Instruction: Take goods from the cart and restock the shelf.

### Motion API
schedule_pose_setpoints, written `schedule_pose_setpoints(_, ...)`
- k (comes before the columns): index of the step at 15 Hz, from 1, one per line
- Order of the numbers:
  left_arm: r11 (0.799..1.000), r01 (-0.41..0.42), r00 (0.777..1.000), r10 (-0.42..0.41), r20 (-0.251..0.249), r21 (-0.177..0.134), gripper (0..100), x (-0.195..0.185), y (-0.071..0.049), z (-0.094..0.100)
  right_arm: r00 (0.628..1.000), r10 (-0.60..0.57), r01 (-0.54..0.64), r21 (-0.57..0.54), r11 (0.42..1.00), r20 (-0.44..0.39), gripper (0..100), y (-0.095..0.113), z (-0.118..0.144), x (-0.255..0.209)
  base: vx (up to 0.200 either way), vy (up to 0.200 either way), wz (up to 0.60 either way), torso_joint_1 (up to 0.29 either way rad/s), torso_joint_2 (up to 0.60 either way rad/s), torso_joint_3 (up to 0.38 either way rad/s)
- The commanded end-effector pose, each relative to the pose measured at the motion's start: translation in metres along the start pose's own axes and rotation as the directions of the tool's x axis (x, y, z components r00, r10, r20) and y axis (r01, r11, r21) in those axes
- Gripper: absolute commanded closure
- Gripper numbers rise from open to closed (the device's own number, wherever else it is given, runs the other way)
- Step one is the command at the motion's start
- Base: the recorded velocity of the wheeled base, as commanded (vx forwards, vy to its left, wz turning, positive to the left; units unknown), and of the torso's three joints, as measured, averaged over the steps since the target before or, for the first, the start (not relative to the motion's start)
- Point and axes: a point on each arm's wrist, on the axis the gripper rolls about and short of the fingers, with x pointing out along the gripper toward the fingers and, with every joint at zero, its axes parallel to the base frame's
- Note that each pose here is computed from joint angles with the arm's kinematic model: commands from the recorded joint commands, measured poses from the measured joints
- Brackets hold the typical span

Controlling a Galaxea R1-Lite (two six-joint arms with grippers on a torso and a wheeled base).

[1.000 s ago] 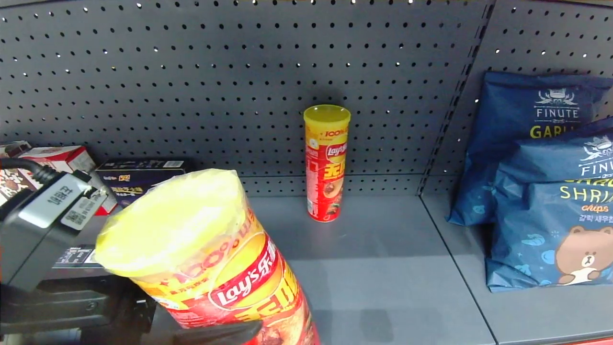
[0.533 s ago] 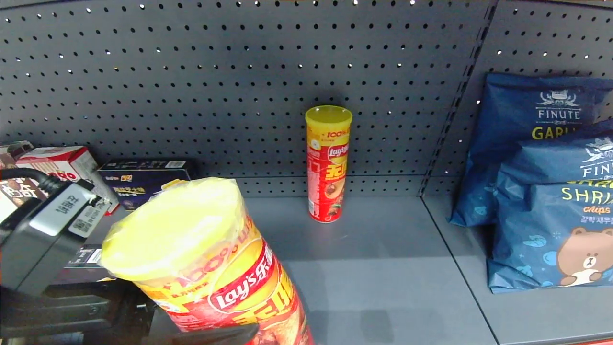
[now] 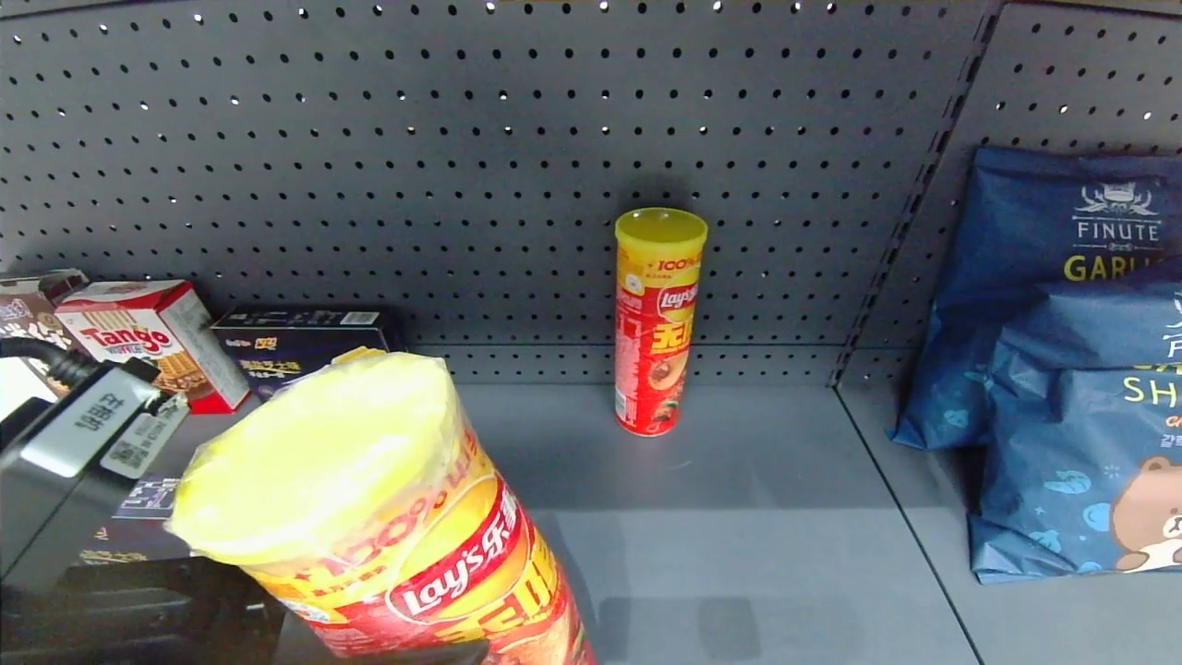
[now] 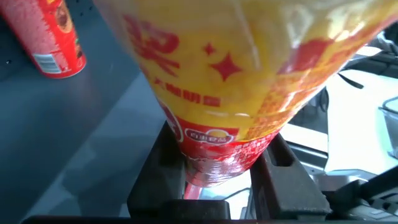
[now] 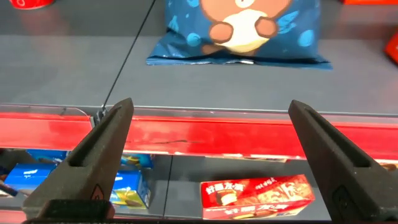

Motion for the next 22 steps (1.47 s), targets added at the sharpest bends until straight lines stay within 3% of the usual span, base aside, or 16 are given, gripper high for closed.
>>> schedule_pose_setpoints(1,1.0,0.0,1.0,0.0,0.001,0.0,100,0.0,0.0,0.0,1.0,0.001,-0.001,0.0,1.0,0.0,0,0.0,0.0,0.0,0.0,0.0,0.0,0.0,0.0,0.0)
schedule_pose_setpoints(10,1.0,-0.003,1.0,0.003,0.0,-0.003,100,-0.002,-0.001,-0.002,1.0,0.004,-0.004,-0.021,1.0,0.013,0,0.0,0.002,0.0,0.0,0.0,0.0,0.0,0.0,0.0)
schedule_pose_setpoints(11,1.0,-0.009,1.0,0.009,0.0,-0.002,100,-0.002,0.0,-0.002,0.994,0.041,-0.038,-0.033,0.999,0.102,0,0.001,0.048,-0.007,0.0,0.0,0.0,0.0,0.0,0.0)
schedule_pose_setpoints(12,1.0,-0.01,1.0,0.01,-0.006,-0.008,100,-0.002,0.0,-0.004,0.995,0.097,-0.098,0.013,0.995,0.038,0,0.002,0.089,0.009,0.0,0.0,0.0,0.0,0.0,0.0)
schedule_pose_setpoints(13,1.0,-0.01,1.0,0.01,-0.007,-0.009,100,-0.002,0.0,-0.004,0.992,0.12,-0.121,0.02,0.992,0.041,0,0.002,0.096,0.012,0.0,0.0,0.0,0.0,0.0,0.0)
schedule_pose_setpoints(14,1.0,-0.01,1.0,0.01,-0.006,-0.008,100,-0.002,0.0,-0.005,0.962,0.244,-0.241,-0.042,0.97,0.124,0,0.004,0.124,0.005,0.0,0.0,0.0,0.0,0.0,0.0)
schedule_pose_setpoints(18,0.999,-0.042,0.999,0.042,0.0,-0.019,100,-0.005,0.005,-0.004,0.887,0.461,-0.459,-0.056,0.887,0.03,0,0.009,0.165,0.033,0.0,0.0,0.0,0.0,0.0,0.0)
schedule_pose_setpoints(20,0.999,-0.047,0.999,0.047,0.003,-0.02,100,-0.005,0.006,-0.002,0.859,0.511,-0.512,-0.041,0.858,-0.039,0,0.011,0.172,0.057,0.0,0.0,0.0,0.0,0.0,0.0)
schedule_pose_setpoints(22,0.999,-0.05,0.999,0.05,-0.001,-0.023,100,-0.005,0.006,-0.003,0.816,0.569,-0.577,-0.096,0.811,-0.097,0,0.016,0.174,0.077,0.0,0.0,0.0,0.0,0.0,0.0)
